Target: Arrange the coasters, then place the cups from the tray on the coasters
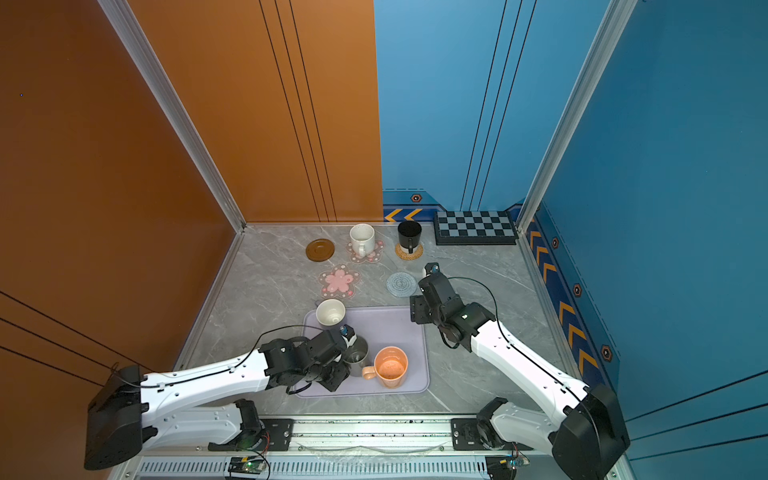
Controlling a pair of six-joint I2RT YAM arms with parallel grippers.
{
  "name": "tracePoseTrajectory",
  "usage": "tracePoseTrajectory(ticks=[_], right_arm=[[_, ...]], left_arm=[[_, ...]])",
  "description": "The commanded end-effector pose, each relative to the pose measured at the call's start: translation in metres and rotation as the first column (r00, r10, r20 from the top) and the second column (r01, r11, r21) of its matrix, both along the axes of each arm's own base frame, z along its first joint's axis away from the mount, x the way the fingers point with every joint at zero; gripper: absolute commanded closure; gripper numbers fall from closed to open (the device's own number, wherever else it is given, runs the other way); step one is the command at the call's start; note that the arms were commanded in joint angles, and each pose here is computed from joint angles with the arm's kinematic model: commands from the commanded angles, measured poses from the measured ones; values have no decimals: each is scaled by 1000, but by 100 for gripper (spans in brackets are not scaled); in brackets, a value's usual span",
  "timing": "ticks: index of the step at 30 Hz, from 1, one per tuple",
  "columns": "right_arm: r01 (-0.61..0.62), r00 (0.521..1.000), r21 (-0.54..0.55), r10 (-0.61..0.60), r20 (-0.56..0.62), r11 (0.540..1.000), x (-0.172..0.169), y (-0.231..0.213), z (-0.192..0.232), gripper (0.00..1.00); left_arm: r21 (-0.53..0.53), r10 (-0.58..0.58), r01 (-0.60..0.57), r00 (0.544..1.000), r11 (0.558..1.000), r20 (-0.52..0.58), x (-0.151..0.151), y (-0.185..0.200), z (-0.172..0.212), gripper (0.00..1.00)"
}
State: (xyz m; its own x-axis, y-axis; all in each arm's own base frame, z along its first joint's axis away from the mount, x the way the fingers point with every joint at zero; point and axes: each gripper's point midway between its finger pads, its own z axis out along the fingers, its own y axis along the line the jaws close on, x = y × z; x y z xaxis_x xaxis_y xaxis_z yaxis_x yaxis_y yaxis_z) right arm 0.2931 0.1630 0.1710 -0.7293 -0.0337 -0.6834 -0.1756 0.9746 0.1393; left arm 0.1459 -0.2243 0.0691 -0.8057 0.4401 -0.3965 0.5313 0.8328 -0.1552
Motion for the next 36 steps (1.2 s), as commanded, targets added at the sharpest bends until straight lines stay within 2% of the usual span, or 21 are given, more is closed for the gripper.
tracePoseTrajectory(ticks=[1,6,11,17,25,30,36], right_arm=[[6,1000,17,-6,0,1000,4,3,2,27],[8,1000,22,-8,-1,1000,4,3,3,27],[11,1000,24,-12,4,1000,4,3,5,27],[14,1000,28,-14,1,1000,3,2,5,27],[19,1000,25,-18,-6,1000,1,1,2,26],[20,1000,28,-20,-7,999,1,1,2,26],[23,1000,29,-23,-6,999,1,0,2,26]], left_arm=[[15,1,0,999,1000,-36,-2,2,-8,58],[47,9,-7,999,999,-52,-2,4,-18,57],[35,22,-20,999,999,-43,2,0,-20,57],[18,46,-45,998,999,-39,6,-1,-23,64],[12,57,-57,998,998,-36,4,2,-23,65],[-29,49,-49,999,998,-22,3,0,-12,59],[-80,51,-50,999,996,14,4,-1,3,59]])
